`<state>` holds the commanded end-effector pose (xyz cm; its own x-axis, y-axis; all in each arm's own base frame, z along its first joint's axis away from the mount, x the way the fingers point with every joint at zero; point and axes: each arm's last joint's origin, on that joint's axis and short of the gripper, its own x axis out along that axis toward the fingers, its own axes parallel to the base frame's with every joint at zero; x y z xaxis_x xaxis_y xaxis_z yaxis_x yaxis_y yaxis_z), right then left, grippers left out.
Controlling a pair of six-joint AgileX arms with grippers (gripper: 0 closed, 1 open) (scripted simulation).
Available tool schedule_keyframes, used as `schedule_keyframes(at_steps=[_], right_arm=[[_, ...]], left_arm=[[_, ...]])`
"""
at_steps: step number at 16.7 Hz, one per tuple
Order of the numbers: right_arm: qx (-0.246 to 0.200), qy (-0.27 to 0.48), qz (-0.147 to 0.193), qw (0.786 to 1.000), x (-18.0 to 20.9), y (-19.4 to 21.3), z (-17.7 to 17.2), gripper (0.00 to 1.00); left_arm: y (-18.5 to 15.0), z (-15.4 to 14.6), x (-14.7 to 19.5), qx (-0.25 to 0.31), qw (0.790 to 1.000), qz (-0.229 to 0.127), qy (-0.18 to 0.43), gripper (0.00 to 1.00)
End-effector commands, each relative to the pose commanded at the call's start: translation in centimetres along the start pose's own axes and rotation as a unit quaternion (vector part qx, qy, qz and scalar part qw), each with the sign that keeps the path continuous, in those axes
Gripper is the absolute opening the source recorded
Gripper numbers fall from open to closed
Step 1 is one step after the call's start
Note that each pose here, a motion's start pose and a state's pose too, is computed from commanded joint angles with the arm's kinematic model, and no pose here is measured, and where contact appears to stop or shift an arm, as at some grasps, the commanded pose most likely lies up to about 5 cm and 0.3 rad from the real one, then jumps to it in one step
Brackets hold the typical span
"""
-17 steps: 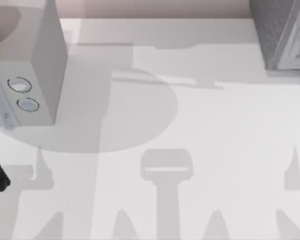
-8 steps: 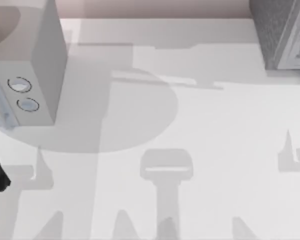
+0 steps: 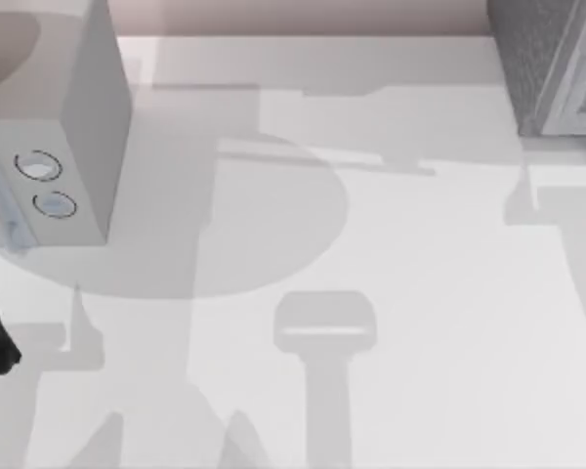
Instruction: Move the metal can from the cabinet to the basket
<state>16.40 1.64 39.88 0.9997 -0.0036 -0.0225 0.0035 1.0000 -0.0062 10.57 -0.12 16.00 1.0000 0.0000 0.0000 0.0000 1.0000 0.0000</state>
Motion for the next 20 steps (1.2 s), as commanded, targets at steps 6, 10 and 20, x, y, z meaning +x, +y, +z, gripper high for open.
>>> schedule_keyframes(at_steps=[6,10,20], right_arm=[[0.001,-0.007,-0.001,1.0,6.0,1.9,8.7,1.0],[0.003,-0.011,0.001,1.0,8.5,2.9,11.0,1.0],[0.003,-0.012,0.0,1.0,9.6,4.7,11.2,1.0]], left_arm=[[0.0,0.0,0.0,0.0,1.0,0.0,0.0,1.0],[0.0,0.0,0.0,0.0,1.0,0.0,0.0,1.0],[0.0,0.0,0.0,0.0,1.0,0.0,0.0,1.0]])
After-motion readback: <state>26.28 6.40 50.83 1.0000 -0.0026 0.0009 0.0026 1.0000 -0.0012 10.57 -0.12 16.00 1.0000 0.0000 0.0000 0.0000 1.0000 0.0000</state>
